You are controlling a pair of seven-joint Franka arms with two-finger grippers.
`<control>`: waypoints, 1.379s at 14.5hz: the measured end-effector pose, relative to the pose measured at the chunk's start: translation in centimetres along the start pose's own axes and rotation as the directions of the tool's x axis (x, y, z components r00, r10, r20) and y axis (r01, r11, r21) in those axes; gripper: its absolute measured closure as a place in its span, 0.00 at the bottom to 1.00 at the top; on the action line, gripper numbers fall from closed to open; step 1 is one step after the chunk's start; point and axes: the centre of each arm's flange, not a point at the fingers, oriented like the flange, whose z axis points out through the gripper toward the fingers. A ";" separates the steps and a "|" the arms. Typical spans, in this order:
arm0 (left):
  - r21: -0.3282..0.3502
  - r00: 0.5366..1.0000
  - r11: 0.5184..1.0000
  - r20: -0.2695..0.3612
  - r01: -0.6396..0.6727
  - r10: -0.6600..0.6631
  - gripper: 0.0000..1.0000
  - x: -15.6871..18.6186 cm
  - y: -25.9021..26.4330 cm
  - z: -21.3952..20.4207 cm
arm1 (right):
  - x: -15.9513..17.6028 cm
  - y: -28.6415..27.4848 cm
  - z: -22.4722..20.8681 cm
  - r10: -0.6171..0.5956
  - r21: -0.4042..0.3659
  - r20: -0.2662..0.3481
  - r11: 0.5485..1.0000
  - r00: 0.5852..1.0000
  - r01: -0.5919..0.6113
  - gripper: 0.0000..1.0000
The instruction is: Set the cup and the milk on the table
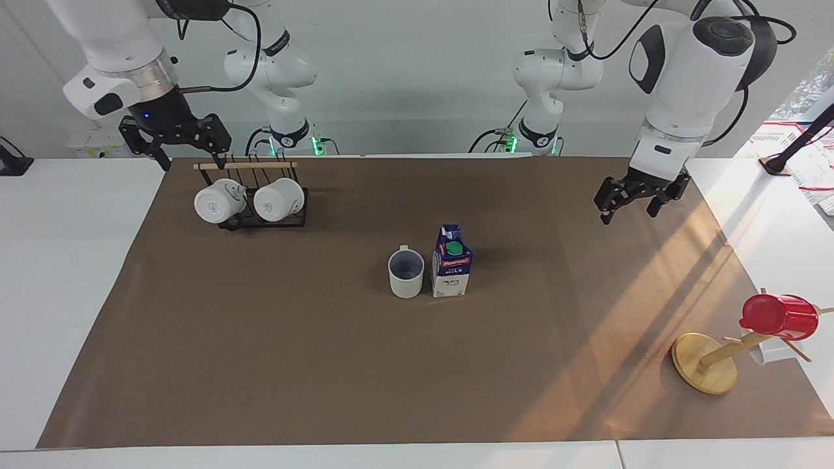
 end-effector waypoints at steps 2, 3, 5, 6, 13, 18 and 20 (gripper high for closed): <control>-0.004 1.000 1.000 0.014 -0.022 0.022 0.00 -0.3 -3.4 -0.5 | 0.0 0.0 0.0 0.000 0.000 0.000 1.000 1.000 0.000 0.00; -0.004 1.000 1.000 0.013 -0.023 0.023 0.00 -0.4 -5.0 -0.8 | 0.0 0.0 0.0 0.000 0.000 0.000 1.000 1.000 0.000 0.00; -0.004 1.000 1.000 0.004 -0.025 0.025 0.00 -0.6 -7.4 -1.6 | 0.0 0.0 0.0 0.000 0.000 0.000 1.000 1.000 0.000 0.00; -0.010 1.000 1.000 -0.001 -0.021 0.021 0.00 -0.6 -7.9 -2.0 | 0.0 0.0 0.0 0.000 0.000 0.000 1.000 1.000 0.000 0.00; -0.056 0.999 0.998 0.052 -0.008 0.011 0.00 -0.8 -8.2 -5.6 | 0.0 0.0 0.0 0.050 0.000 0.000 0.999 0.999 -0.050 0.00; -0.057 0.995 0.998 0.096 -0.014 0.019 0.00 -1.4 -8.0 -4.6 | 0.0 0.4 0.4 0.085 -0.003 0.019 0.996 0.996 -0.085 0.00; -0.058 0.995 0.998 0.098 -0.017 0.022 0.00 -1.4 -8.0 -4.5 | 0.1 0.3 0.5 0.084 -0.002 0.019 0.996 0.996 -0.084 0.00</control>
